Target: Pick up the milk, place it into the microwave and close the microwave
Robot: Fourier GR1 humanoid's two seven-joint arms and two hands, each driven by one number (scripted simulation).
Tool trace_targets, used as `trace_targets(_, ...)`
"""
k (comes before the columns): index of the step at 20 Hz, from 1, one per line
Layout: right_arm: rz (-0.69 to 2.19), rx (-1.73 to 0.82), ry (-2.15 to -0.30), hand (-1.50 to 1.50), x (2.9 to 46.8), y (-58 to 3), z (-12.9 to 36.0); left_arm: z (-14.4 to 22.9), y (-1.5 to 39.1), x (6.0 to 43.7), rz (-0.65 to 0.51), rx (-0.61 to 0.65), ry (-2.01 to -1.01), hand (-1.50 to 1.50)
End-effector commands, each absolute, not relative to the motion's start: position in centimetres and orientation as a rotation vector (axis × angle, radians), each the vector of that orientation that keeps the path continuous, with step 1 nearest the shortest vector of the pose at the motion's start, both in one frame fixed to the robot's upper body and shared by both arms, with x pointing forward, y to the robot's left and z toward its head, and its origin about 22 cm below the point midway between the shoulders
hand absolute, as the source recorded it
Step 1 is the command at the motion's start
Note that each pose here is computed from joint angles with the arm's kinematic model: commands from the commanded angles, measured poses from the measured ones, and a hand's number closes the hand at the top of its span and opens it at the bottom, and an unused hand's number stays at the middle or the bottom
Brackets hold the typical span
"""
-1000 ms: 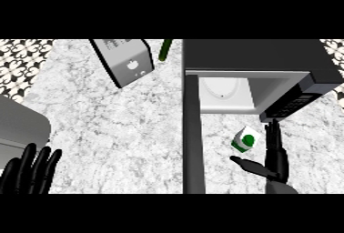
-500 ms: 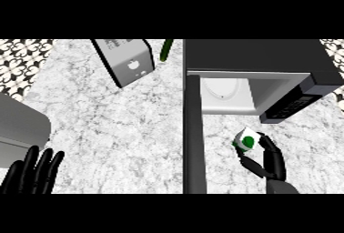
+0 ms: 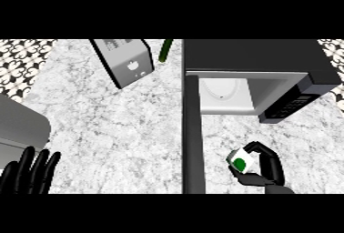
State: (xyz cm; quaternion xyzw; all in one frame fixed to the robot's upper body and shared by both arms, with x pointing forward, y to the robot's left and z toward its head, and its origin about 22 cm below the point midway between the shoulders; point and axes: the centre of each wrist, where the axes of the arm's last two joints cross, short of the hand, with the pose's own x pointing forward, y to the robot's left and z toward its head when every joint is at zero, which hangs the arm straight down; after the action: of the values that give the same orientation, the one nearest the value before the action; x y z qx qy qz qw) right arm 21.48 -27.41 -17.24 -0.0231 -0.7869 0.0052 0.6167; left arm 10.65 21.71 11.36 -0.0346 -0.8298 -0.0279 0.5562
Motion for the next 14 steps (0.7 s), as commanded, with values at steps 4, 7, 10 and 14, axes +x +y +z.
trace_targets(4,-0.009,0.074,-1.922,1.50,14.9,-29.7,-18.2,10.6,22.8,9.6,-0.056,-0.053,-1.941,-1.50)
trace_targets(7,0.026,0.064,-1.924,1.50,14.9,-27.7,-16.9,11.6,22.5,11.4,-0.041,-0.066,-1.942,-1.50)
trace_targets(10,0.012,0.026,-1.925,1.50,14.7,-26.9,-15.0,11.0,23.4,10.0,-0.038,-0.055,-1.931,-1.50)
trace_targets(14,-0.022,-0.022,-1.974,1.50,18.7,-25.8,-11.5,11.6,23.5,10.5,-0.027,-0.059,-1.919,-1.50)
